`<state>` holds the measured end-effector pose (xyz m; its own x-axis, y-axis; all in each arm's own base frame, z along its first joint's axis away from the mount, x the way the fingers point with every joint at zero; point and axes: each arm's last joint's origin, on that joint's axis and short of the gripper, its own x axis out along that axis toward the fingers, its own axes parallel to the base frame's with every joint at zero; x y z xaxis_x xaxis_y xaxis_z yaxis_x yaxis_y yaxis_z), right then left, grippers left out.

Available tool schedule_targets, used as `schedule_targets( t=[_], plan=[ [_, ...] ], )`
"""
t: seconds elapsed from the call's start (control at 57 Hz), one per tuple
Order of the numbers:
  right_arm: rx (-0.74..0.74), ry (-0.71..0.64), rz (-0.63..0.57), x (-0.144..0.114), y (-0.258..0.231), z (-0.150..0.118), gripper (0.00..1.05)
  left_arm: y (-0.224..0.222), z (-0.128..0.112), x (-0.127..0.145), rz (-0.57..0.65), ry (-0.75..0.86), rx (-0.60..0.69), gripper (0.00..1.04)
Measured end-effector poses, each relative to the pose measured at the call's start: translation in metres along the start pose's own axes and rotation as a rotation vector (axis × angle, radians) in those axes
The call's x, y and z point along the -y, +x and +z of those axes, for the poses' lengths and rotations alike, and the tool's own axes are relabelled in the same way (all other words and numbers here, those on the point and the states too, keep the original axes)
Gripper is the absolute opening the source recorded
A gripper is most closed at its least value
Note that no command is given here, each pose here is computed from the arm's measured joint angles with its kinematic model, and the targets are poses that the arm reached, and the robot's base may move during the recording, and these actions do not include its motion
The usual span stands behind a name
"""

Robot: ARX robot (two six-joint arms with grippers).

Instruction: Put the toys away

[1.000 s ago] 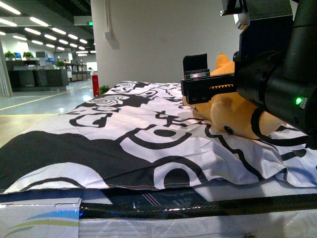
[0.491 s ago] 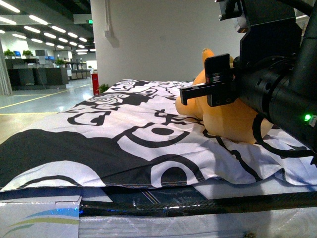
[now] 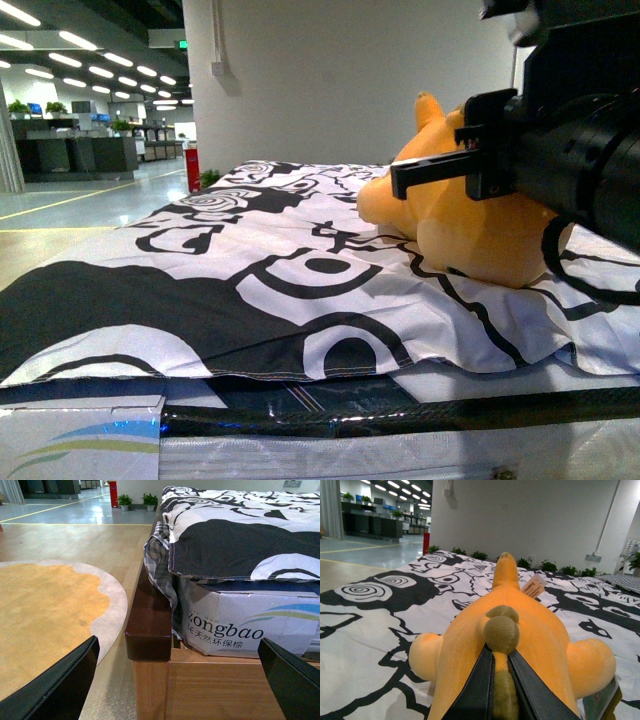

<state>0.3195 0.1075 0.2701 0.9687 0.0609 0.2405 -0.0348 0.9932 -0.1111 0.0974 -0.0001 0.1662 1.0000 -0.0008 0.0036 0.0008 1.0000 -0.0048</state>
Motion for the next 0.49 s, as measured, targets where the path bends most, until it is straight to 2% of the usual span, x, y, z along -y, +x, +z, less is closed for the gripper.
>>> schedule_targets(
  t=[0.14,0.369,0.491],
  plan=[
    [0.021,0.043,0.013,0.024,-0.003,0.019,0.06,0.0,0.0,0.0,0.0,0.0,0.0,0.99],
    [0.111,0.127,0.032,0.083,-0.025,0.068,0.06,0.0,0.0,0.0,0.0,0.0,0.0,0.99],
    [0.148,0.162,0.027,0.11,-0.046,0.086,0.06,0.0,0.0,0.0,0.0,0.0,0.0,0.99]
  ],
)
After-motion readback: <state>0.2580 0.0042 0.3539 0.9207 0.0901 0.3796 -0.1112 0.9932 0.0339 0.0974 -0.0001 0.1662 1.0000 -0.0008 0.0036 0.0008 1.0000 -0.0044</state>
